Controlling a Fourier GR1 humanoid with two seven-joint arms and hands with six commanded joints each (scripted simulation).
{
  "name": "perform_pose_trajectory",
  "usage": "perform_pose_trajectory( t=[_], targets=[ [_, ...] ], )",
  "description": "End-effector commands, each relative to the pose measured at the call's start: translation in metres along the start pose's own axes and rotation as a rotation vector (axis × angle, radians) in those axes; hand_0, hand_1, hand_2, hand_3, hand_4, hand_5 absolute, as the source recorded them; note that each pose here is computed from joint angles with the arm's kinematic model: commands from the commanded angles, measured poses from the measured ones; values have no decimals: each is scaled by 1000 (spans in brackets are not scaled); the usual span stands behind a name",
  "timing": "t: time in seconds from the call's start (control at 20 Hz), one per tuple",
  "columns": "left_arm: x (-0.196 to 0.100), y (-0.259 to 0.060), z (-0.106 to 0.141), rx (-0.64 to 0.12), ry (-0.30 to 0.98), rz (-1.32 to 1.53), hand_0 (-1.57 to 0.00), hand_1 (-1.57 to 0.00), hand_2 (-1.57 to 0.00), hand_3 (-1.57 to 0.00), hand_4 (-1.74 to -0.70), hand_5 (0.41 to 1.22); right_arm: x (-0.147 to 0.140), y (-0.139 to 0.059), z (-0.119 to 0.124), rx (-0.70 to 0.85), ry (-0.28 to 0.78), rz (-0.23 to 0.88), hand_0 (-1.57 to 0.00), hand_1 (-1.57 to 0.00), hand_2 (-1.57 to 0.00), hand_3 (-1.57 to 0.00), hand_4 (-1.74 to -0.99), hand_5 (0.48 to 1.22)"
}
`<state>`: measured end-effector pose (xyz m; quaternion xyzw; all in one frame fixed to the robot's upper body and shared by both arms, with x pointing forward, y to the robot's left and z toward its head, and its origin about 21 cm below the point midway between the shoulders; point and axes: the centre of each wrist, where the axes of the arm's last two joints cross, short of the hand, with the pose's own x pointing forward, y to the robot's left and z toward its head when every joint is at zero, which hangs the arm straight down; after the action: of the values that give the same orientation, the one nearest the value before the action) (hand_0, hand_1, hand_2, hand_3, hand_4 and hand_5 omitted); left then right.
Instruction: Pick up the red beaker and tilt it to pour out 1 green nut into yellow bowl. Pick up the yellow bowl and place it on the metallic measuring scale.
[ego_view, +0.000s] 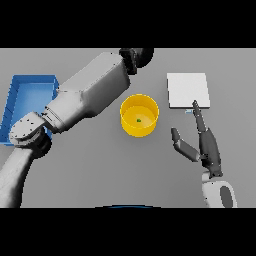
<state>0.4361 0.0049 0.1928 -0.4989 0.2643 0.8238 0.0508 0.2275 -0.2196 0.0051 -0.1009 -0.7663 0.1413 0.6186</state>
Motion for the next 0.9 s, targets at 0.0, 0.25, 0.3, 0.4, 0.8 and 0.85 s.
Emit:
perform_pose_trajectory(
  t=[0.0, 0.25, 0.3, 0.4, 0.8, 0.85],
  targets=[
    [-19, 1, 5, -3, 46, 51, -1571, -1571, -1571, -1263, -1731, 1221, 2, 1, 0, -2, -10, -4, 1, 1, 1, 1, -1024, 681],
    [-91, -27, 25, -11, 232, 392, -1571, -1571, -1571, -1346, -1731, 1221, 3, -1, 1, -1, -3, -21, 1, 1, 1, 1, -996, 681],
    [-104, -34, 32, -11, 277, 502, -1571, -1571, -1571, -1391, -1733, 1221, 3, 5, 1, 2, -4, -20, 1, 1, 1, 1, -996, 675],
    [-127, -62, 47, -5, 375, 687, -1571, -1571, -1571, -1431, -1736, 1221, 0, 5, 0, -2, 5, -16, 1, 1, 1, 1, -999, 665],
    [-135, -212, 110, -10, 841, 1306, -1571, -1571, -1571, -1412, -1740, 1221, 2, 7, -9, 8, 5, -52, 1, 1, 1, 1, -1034, 655],
    [-129, -224, 114, -1, 887, 1373, -1571, -1571, -1571, -1425, -1740, 1221, 4, 6, -9, 14, 3, -50, 1, 1, 1, 1, -1044, 654]
  ],
)
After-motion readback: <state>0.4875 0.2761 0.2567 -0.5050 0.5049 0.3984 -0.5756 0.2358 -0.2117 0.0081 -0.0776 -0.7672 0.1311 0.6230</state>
